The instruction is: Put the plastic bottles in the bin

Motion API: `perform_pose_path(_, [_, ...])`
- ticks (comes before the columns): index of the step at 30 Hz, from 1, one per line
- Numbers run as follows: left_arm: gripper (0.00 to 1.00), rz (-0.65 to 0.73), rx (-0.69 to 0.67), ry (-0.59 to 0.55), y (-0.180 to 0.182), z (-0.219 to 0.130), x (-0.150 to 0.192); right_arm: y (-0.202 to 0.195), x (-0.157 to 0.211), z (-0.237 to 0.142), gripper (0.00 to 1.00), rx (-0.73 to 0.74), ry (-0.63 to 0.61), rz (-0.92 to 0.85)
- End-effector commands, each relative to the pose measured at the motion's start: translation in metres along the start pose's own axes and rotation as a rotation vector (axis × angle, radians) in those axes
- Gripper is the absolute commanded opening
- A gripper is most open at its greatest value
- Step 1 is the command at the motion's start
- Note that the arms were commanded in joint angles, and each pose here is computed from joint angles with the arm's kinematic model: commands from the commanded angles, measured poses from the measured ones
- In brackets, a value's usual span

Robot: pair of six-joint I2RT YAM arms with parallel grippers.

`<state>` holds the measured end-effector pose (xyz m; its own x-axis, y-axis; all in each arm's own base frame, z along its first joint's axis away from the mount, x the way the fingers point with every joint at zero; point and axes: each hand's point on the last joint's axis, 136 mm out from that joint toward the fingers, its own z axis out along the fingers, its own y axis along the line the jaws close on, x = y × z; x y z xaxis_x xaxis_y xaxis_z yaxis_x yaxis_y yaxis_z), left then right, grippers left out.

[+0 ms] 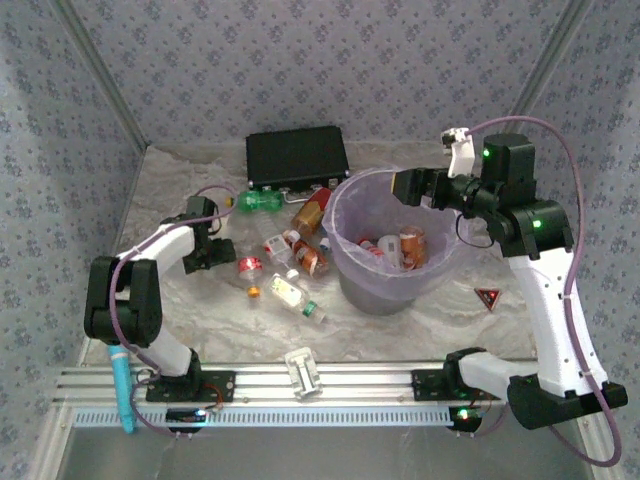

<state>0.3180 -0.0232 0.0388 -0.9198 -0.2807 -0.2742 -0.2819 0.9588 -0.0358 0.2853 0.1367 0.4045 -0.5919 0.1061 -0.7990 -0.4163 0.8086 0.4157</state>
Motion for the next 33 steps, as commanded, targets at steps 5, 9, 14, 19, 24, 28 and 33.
perform_pose_path(5, [0.66,-0.025,0.004,-0.024,0.0,0.0,-0.007,-0.002,0.002,0.002,0.92,-0.006,-0.002,0.013])
perform_pose_path(9, [0.58,-0.038,-0.005,-0.018,0.003,0.004,-0.006,-0.002,0.003,0.002,0.92,-0.007,0.002,0.013])
perform_pose_path(14, [0.56,-0.048,-0.002,-0.039,0.004,-0.006,-0.009,-0.002,0.004,0.002,0.92,-0.009,0.004,0.011])
perform_pose_path(19, [0.56,-0.054,0.037,-0.109,0.002,-0.04,-0.018,0.004,-0.001,0.004,0.92,-0.039,0.0,0.014])
perform_pose_path(24, [0.56,-0.048,0.181,-0.204,-0.016,-0.087,-0.026,0.011,-0.007,0.007,0.91,-0.071,0.0,0.016])
perform_pose_path(28, [0.56,-0.016,0.379,-0.292,-0.047,-0.132,-0.031,0.021,-0.013,0.014,0.91,-0.103,0.003,0.002])
perform_pose_path(33, [0.55,0.04,0.589,-0.398,-0.087,-0.191,-0.032,0.041,-0.028,0.029,0.91,-0.136,0.008,-0.019])
